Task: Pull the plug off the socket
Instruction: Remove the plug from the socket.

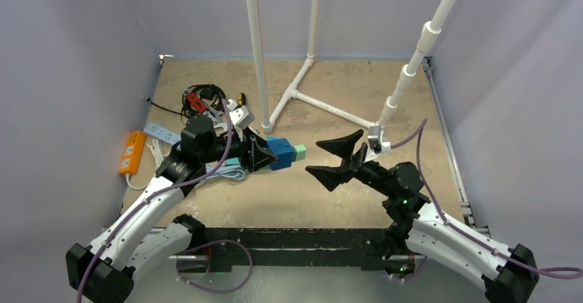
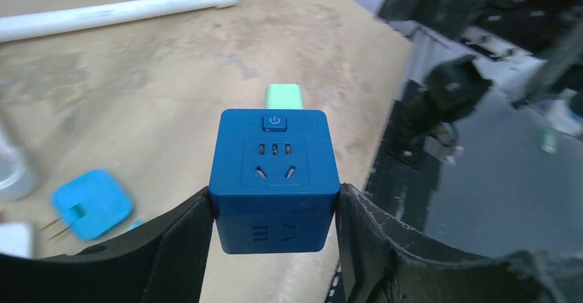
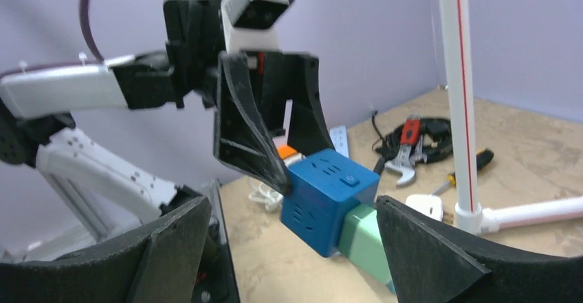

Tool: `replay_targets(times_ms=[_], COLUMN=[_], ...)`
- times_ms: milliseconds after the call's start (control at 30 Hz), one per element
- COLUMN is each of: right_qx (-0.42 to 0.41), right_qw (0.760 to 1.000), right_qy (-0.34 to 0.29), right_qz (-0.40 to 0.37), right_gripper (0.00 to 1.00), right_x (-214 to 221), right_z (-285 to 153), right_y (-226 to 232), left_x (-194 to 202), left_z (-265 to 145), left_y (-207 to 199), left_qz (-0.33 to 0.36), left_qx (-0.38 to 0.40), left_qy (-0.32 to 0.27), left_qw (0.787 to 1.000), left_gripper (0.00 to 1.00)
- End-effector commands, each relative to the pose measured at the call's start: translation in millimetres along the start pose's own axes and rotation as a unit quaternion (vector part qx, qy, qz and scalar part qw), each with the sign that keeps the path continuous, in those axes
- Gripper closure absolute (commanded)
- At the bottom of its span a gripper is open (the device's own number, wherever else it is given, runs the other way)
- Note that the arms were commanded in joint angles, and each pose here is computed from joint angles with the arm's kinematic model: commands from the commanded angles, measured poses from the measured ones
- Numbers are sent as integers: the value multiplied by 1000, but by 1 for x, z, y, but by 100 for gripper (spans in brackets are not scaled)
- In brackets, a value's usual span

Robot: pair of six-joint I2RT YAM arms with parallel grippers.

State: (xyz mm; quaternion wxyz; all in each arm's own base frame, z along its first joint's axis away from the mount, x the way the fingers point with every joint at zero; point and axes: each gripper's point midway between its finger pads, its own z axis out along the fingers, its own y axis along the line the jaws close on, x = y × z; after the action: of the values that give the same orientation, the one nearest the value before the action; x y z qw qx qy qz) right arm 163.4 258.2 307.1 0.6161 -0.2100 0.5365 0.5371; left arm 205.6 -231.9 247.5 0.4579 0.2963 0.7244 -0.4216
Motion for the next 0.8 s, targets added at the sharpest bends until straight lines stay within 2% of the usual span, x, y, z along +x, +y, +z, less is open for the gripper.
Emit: replay_targets(times_ms=[0,233,367,467,633,767], right_qx=[-33,-44,-91,-122,-149,-152], right_qw=[997,997,994,989,984,983], right_qy=[65,63,65,81,100,105], right_qz=[-14,-1,1,1,6,10], right_gripper=[8,7,6,11,28,51], right_x=[34,35,35,41,49,52], right_z=[-8,-14,-18,-20,-20,-19], right_y=[5,11,28,37,44,44], left_x=[-24,-16,-15,-15,-16,-15], left_z=[-5,-10,-10,-12,-15,-15], left_y=[-61,-79,-84,-88,-92,-94], left_qz=[40,42,42,46,48,48], left_qx=[179,224,236,244,252,255], left_qy=[-33,-19,-14,-15,-16,-15], left_qw=[983,974,971,969,966,966], left_gripper=[100,100,100,100,100,100])
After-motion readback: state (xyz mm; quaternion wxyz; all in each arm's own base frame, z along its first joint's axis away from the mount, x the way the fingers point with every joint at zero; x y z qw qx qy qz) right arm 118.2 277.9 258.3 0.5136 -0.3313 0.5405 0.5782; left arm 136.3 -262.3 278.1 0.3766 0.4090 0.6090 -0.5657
